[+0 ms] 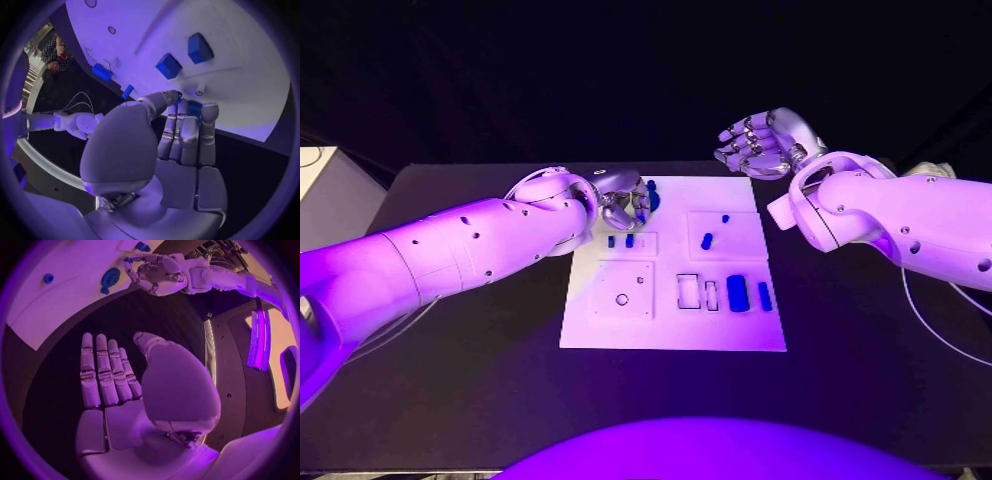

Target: Assemble the parts on the task board

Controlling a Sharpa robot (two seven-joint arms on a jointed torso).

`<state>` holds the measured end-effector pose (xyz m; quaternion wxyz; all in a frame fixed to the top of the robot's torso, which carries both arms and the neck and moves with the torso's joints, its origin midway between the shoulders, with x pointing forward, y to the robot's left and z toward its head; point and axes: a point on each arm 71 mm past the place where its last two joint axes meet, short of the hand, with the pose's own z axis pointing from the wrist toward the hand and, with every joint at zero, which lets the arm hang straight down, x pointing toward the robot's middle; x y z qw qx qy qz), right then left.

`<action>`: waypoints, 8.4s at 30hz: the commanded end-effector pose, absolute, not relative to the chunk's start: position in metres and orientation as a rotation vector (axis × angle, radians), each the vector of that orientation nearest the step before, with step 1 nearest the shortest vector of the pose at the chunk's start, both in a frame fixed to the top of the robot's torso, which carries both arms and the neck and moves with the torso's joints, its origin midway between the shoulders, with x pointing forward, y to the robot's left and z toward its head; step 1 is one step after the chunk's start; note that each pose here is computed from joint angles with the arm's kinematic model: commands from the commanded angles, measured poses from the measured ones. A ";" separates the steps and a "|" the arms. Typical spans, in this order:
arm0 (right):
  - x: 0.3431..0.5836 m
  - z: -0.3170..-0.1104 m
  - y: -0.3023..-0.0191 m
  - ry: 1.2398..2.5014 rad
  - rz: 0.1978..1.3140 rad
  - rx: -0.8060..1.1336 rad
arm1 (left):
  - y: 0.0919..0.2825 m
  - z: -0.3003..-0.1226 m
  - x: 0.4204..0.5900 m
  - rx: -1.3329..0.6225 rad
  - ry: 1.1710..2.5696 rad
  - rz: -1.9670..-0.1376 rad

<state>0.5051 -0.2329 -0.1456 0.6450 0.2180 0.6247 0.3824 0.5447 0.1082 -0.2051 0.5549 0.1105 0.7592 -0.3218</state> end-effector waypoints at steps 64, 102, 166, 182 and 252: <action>0.505 -0.145 -0.234 1.420 0.880 0.484 | 0.139 -0.205 0.549 0.219 1.902 -0.715; 0.505 -0.146 -0.234 1.424 0.881 0.483 | 0.140 -0.214 0.550 0.226 1.947 -0.693; 0.511 -0.158 -0.242 1.612 0.766 0.150 | 0.198 -0.179 0.555 -0.291 1.729 -0.991; 0.508 -0.178 -0.248 1.673 0.395 -0.308 | 0.224 -0.159 0.517 -0.690 1.507 -1.552; 0.501 -0.218 -0.215 1.630 0.350 -0.313 | 0.244 -0.155 0.494 -0.861 1.440 -1.671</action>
